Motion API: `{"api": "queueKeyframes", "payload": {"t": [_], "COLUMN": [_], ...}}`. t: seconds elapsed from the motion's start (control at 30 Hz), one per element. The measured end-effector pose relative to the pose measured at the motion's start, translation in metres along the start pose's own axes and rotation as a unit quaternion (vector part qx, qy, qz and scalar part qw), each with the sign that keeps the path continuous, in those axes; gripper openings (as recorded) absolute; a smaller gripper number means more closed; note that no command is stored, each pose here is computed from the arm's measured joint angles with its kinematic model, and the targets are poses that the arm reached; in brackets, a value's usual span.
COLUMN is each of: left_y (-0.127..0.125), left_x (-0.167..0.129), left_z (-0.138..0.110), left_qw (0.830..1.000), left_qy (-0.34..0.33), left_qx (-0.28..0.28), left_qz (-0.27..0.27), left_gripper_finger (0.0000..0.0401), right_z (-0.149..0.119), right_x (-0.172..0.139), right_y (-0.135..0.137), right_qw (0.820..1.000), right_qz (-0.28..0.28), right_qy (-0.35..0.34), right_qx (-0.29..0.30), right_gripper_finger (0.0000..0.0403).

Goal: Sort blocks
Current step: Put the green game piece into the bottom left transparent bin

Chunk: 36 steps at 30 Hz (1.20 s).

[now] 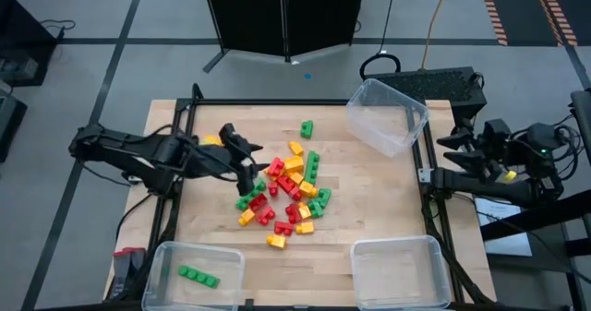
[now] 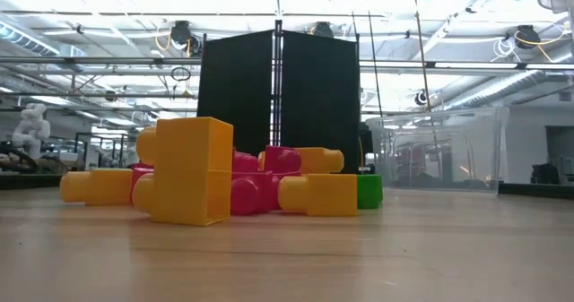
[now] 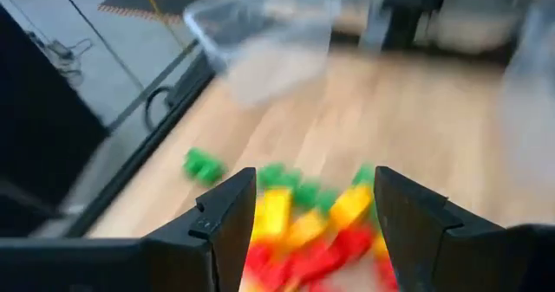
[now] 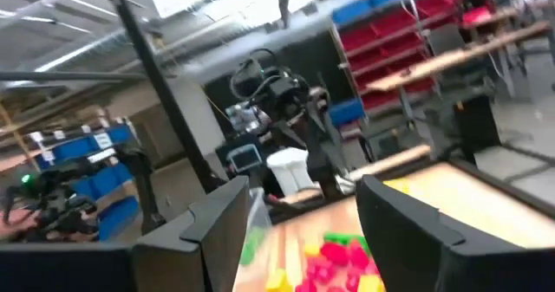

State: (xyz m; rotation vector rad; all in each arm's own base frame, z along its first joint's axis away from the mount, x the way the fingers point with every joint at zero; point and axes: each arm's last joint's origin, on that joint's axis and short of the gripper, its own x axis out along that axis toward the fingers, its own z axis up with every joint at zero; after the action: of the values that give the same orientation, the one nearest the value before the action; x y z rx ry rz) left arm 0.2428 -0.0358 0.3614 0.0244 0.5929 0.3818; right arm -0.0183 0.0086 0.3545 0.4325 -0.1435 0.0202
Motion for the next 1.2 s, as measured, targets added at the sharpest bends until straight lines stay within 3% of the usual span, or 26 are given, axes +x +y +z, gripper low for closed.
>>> {"api": "queueKeyframes", "payload": {"t": [0.2,0.53,0.67,0.87,1.07,1.2], "left_y": [0.002,-0.003,0.005,0.026,0.035,0.033], "left_x": [0.021,0.047,0.058,0.067,0.078,0.087], "left_z": [-0.027,-0.045,-0.047,-0.046,-0.068,-0.089], "left_qw": [0.985,0.924,0.912,0.914,0.915,0.907], "left_qy": [0.151,0.271,0.292,0.297,0.308,0.319], "left_qx": [0.085,0.262,0.269,0.238,0.21,0.225], "left_qz": [0.019,-0.069,-0.103,-0.138,-0.152,-0.16], "left_gripper_finger": [0.0203,0.0203,0.0203,0.0203,0.0203,0.0203], "right_z": [-0.001,-0.001,-0.001,-0.001,-0.001,-0.001], "right_x": [0.0,0.0,0.0,0.0,0.0,0.0], "right_y": [-0.001,0.0,0.0,0.0,0.0,0.0], "right_qw": [1.0,1.0,1.0,1.0,1.0,1.0], "right_qz": [-0.001,-0.001,-0.001,-0.001,-0.001,-0.001], "right_qy": [0.007,0.007,0.007,0.007,0.007,0.007], "right_qx": [0.014,0.002,0.004,0.017,0.018,0.018], "right_gripper_finger": [0.0208,0.0208,0.0208,0.0208,0.0208,0.0208]}}
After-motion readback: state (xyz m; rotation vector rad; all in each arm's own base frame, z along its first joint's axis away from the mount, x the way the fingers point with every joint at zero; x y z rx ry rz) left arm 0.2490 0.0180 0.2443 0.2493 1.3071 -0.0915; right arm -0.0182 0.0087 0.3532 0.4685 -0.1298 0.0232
